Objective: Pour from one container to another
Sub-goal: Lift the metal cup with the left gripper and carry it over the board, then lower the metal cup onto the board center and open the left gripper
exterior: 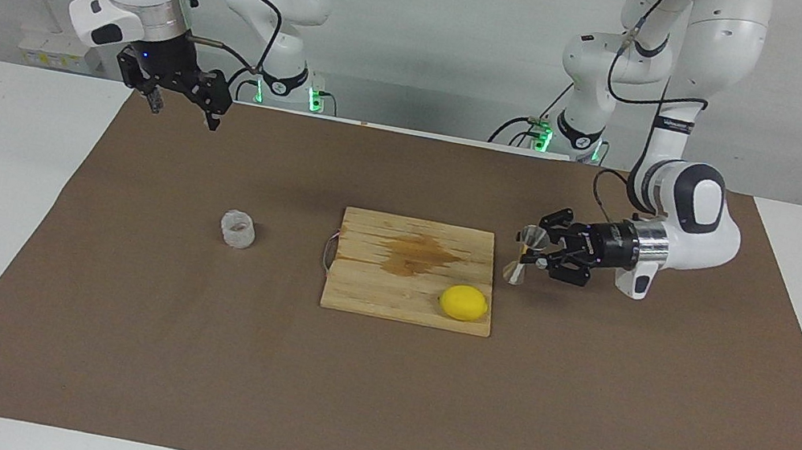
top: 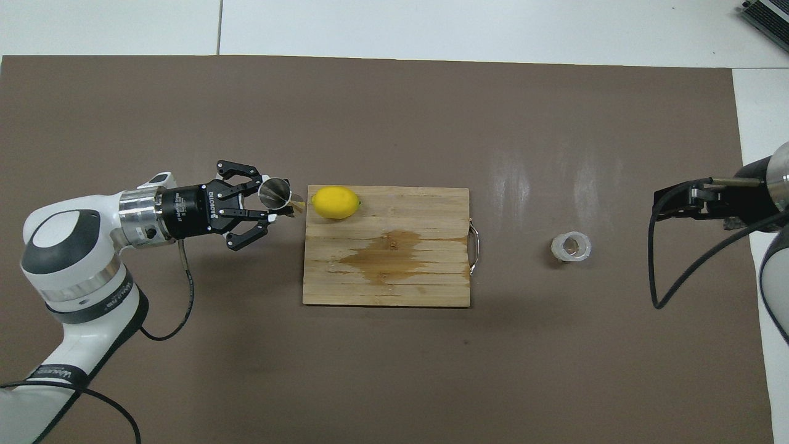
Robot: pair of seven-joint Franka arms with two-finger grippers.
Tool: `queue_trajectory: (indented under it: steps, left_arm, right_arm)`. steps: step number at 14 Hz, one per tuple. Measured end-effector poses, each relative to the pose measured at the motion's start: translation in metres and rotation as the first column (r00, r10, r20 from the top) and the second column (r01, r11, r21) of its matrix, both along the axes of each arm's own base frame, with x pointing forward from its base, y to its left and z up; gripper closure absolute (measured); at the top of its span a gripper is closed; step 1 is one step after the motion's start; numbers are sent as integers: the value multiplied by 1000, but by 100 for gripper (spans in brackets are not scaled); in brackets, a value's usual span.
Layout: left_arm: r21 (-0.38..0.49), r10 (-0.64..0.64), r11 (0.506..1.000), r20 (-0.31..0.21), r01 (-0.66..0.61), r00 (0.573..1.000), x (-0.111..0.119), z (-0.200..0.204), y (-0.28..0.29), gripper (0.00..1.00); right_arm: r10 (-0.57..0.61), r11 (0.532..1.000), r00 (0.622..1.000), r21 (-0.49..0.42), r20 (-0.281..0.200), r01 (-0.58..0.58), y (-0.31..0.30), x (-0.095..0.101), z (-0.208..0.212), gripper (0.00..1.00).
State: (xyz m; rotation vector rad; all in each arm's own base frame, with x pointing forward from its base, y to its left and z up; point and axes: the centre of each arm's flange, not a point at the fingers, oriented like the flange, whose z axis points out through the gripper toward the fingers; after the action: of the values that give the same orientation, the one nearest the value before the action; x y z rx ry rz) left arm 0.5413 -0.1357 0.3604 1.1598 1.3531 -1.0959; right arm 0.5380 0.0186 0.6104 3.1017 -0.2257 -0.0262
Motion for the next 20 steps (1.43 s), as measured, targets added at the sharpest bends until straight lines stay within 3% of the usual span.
queue_trajectory:
  steps: [3,10,20]
  left_arm:
    - [-7,44,999,-23,-44,999,-21,-5,-46,60]
    - [-31,184,983,15,-183,983,-51,-29,-120,60]
    - [12,202,979,72,-203,977,-69,-81,-150,60]
  right_arm:
    - [0,1000,1000,0,0,0,0,0,0,0]
    - [0,1000,1000,0,0,0,0,0,0,0]
    - [0,1000,1000,0,0,0,0,0,0,0]
